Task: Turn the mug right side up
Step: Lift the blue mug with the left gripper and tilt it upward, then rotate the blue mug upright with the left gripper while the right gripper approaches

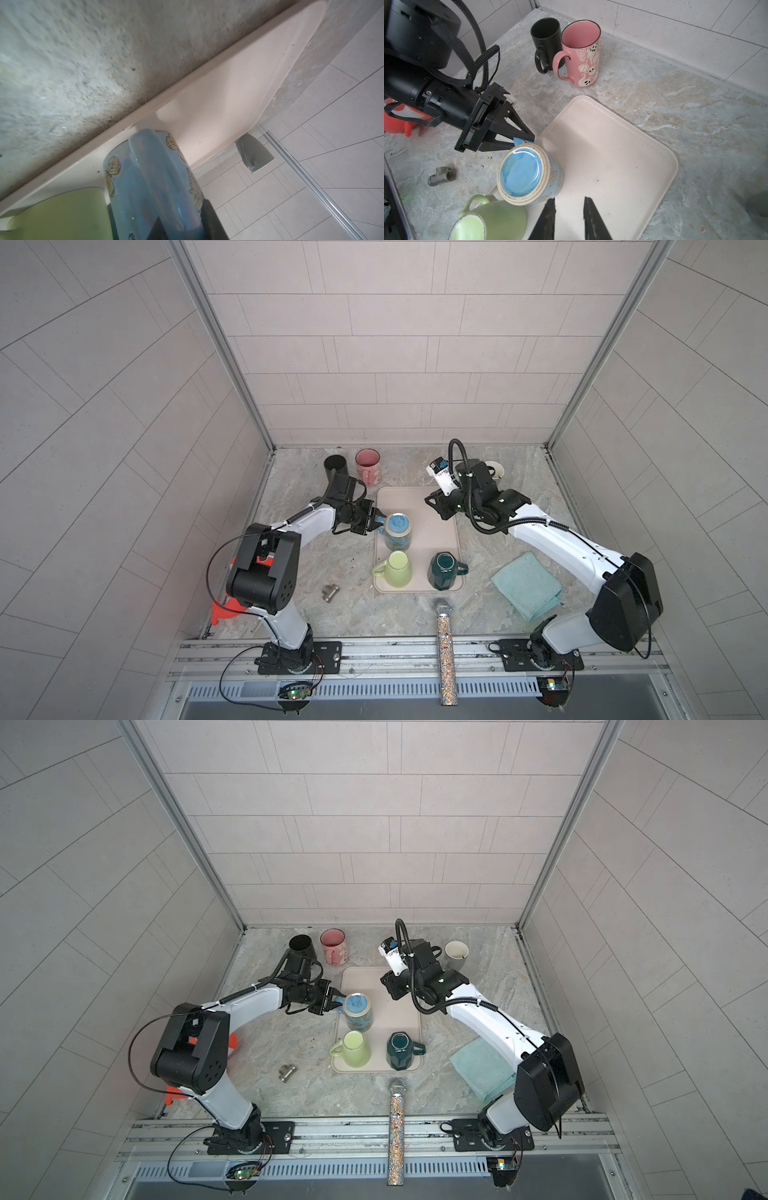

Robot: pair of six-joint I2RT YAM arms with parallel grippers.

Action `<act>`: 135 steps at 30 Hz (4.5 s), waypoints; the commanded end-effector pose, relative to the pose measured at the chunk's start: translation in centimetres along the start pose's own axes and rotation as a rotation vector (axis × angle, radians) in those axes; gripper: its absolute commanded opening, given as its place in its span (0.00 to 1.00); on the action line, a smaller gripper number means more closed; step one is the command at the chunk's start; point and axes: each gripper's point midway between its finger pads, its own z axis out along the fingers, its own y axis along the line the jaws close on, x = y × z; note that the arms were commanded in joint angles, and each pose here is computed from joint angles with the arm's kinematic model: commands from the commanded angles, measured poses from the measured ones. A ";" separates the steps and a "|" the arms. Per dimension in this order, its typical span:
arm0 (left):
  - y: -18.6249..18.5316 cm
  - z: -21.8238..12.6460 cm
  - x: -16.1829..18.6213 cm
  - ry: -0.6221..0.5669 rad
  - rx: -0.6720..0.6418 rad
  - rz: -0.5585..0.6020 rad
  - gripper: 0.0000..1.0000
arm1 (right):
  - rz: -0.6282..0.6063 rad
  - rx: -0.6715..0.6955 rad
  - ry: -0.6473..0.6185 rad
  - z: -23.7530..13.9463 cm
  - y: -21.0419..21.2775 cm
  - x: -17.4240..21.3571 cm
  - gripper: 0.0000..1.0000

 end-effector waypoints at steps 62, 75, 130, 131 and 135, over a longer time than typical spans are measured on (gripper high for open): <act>-13.2 -7.2 10.5 -0.006 0.437 0.942 0.00 | 0.020 0.128 -0.032 -3.4 -1.9 -1.5 0.25; -15.4 -10.6 13.9 -0.300 0.538 1.534 0.00 | 0.081 0.185 -0.077 -6.7 -2.4 -5.5 0.26; -15.7 -10.0 22.0 -1.649 0.594 2.124 0.00 | 0.357 0.034 -0.055 -3.3 -1.0 -11.2 0.53; -15.7 -10.1 22.1 -1.656 0.589 2.127 0.00 | 0.357 0.032 -0.053 -3.2 -1.0 -11.1 0.53; -15.8 -10.2 22.4 -1.686 0.569 2.142 0.00 | 0.364 0.021 -0.030 -2.7 -0.9 -10.6 0.51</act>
